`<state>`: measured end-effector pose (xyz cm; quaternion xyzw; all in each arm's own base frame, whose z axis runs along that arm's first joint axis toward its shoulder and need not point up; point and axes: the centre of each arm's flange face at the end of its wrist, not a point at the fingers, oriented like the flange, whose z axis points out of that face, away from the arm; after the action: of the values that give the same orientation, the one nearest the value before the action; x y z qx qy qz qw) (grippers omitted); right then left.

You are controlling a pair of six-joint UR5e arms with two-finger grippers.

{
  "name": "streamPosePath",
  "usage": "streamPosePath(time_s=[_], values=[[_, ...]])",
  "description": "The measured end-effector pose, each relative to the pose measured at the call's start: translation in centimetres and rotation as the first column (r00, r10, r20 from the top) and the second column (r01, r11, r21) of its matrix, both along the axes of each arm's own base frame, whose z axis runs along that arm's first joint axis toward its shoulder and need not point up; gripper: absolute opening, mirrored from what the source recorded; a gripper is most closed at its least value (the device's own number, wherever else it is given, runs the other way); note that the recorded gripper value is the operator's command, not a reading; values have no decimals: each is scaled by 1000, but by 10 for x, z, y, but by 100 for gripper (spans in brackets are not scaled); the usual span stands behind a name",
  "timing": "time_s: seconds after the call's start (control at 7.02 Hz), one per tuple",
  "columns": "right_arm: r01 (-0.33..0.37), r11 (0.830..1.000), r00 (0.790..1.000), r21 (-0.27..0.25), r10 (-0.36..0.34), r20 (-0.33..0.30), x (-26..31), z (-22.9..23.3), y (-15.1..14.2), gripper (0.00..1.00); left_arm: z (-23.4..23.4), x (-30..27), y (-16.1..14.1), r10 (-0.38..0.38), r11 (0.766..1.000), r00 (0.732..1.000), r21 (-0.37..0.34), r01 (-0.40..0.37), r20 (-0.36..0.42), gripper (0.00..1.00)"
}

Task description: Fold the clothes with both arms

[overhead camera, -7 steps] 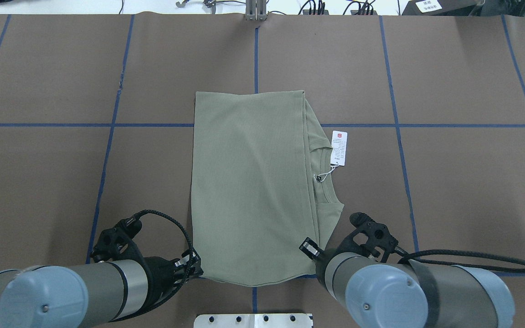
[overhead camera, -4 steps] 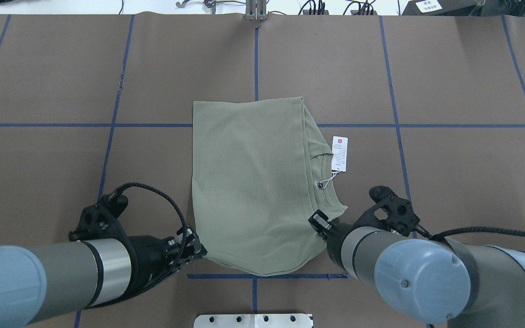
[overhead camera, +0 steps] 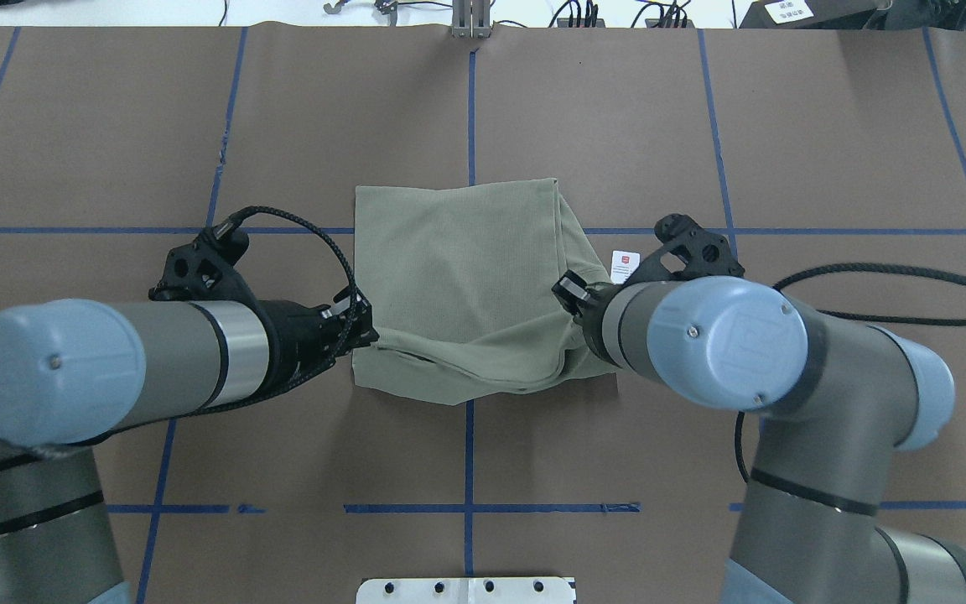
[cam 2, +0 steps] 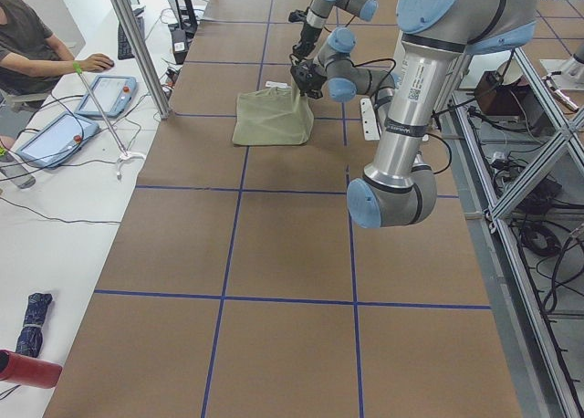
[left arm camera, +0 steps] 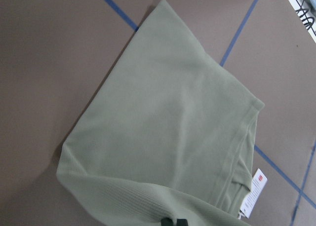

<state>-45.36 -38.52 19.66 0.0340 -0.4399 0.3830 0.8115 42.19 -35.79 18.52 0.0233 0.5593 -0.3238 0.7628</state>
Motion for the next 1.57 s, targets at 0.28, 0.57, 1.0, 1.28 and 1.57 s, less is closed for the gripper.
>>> streamPosePath(time_s=[0.28,0.57,1.0,1.28,1.57], values=[[-16,1000,1000,-16,17,21,-29,12,-65,0,31,25,-56,-39,998,997,46,36,60,0],[-12,999,1000,-43,12,0,-55,30,-114,0,58,44,-110,-81,994,994,85,75,71,0],[58,998,997,-15,-59,-54,-80,53,-192,100,104,66,-198,-127,979,983,174,102,136,100],[170,978,980,123,-155,-123,-76,80,-241,100,125,68,-240,-139,967,969,241,88,203,100],[282,942,953,185,-253,-165,-6,109,-290,100,128,51,-258,-148,954,960,289,76,238,100]])
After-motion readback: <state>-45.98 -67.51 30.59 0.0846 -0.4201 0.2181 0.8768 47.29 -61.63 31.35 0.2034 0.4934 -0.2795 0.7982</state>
